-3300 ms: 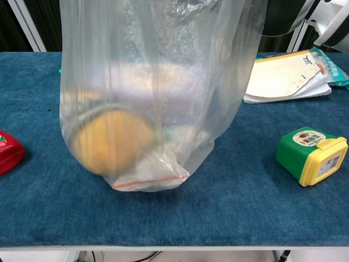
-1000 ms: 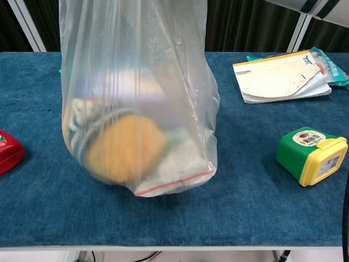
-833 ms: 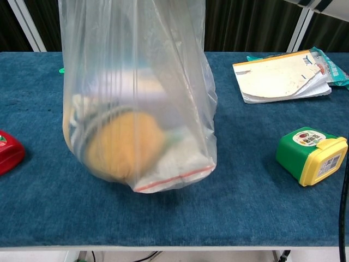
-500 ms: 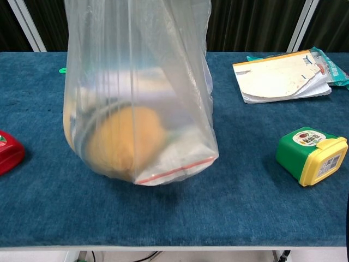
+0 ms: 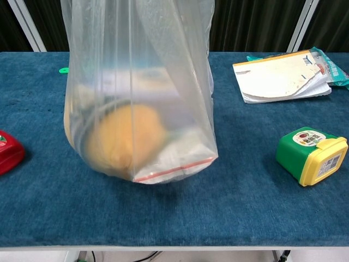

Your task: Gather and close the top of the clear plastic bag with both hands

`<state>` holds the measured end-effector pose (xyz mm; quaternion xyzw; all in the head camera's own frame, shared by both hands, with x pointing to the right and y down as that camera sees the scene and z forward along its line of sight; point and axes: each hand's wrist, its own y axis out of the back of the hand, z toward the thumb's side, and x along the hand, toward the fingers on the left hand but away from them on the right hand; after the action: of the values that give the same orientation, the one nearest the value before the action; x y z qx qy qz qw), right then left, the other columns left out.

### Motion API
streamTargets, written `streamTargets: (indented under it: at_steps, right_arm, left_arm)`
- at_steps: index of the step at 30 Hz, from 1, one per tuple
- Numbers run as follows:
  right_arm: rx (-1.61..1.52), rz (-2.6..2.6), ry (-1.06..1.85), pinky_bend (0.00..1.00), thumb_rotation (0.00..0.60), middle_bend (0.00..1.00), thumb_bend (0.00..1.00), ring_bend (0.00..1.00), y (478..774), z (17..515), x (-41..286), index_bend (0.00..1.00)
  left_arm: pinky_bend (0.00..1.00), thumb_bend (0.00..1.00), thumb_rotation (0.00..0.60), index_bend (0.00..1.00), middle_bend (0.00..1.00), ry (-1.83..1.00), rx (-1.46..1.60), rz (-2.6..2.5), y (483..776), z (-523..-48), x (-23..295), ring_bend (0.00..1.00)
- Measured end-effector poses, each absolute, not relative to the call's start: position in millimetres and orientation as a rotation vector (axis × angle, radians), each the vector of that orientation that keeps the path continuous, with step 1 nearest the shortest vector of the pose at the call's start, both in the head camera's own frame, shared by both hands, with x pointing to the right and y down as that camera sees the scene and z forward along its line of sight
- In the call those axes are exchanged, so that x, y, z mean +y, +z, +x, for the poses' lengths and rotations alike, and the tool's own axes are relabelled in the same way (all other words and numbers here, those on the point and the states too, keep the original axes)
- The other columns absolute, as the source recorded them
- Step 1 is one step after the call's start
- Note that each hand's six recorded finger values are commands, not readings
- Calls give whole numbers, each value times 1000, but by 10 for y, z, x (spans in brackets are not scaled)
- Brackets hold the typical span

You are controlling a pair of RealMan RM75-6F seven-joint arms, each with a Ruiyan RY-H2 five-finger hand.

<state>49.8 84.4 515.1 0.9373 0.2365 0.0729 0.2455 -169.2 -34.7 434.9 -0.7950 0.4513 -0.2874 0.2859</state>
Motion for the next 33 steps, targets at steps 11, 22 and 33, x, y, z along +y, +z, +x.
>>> streamTargets:
  at_steps: [11,22,33]
  right_arm:
    - [633,2545,242,109,600,182,138,11,5057,572,857,120]
    - [658,2562,272,110,600,182,128,10,4881,576,736,120]
    - [715,2611,218,109,600,180,126,11,4677,469,500,120]
  left_arm:
    - [215,15,600,73,167,-932,1099,-2247,4522,-1820,-358,105]
    - [216,15,600,73,167,-1046,1099,-2271,4677,-2096,-403,105]
    - [217,28,600,73,167,-1076,1290,-2085,4662,-2720,-461,105]
